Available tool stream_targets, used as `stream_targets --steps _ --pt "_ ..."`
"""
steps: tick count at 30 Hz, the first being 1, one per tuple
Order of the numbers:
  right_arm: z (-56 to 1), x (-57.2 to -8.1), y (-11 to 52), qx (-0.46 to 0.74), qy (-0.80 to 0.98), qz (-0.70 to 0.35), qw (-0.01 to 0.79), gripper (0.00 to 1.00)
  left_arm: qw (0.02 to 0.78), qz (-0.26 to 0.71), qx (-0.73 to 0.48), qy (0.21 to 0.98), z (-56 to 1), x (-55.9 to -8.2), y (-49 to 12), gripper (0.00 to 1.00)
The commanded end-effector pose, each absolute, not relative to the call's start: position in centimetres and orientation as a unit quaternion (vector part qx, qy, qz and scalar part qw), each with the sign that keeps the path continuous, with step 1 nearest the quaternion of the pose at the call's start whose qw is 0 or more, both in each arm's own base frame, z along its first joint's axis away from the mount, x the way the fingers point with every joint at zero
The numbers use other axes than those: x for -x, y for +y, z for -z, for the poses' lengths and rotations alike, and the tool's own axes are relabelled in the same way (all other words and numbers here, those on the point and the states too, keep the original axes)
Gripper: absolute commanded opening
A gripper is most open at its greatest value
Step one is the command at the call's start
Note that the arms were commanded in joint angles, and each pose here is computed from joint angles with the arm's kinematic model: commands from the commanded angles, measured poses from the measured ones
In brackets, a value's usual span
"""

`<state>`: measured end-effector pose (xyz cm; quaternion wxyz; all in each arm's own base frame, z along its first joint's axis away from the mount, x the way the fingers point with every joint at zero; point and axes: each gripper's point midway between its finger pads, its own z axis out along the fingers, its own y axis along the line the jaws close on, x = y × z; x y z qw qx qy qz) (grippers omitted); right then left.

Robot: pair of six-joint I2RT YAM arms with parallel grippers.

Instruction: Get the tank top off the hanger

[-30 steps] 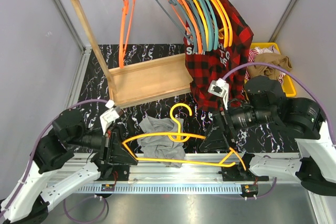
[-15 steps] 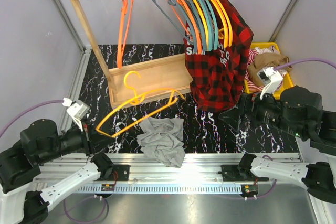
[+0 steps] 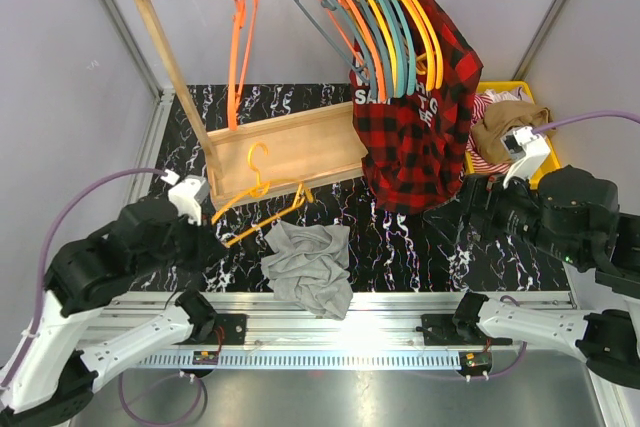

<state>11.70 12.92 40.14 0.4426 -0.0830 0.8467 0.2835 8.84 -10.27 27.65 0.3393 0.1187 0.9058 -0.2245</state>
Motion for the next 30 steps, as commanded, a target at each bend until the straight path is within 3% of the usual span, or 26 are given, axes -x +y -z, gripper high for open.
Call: stream_targets --steps 1,8,15,21,30 --pt "-39.8 -11.8 12.2 0.068 0.851 -0.273 0.444 1.0 0.272 0.131 -0.091 0.949 -23.5 -7.1 -6.7 0.0" --pt "-39.6 -11.5 12.2 0.063 0.85 -0.283 0.44 1.0 0.344 0.044 -0.024 0.937 -24.4 -10.0 -3.5 0.0" --pt "-39.2 -11.2 12.9 0.063 0.849 -0.299 0.431 1.0 0.462 -0.032 0.04 0.886 -30.8 -13.5 0.0 0.0" --pt "-38.7 -11.0 13.2 0.064 0.85 -0.305 0.425 1.0 0.525 0.007 0.032 0.85 -36.0 -15.8 -1.7 0.0" --pt "-37.0 -10.8 13.9 0.07 0.86 -0.304 0.404 1.0 0.6 -0.014 -0.009 0.8 -44.3 -19.0 -2.8 0.0"
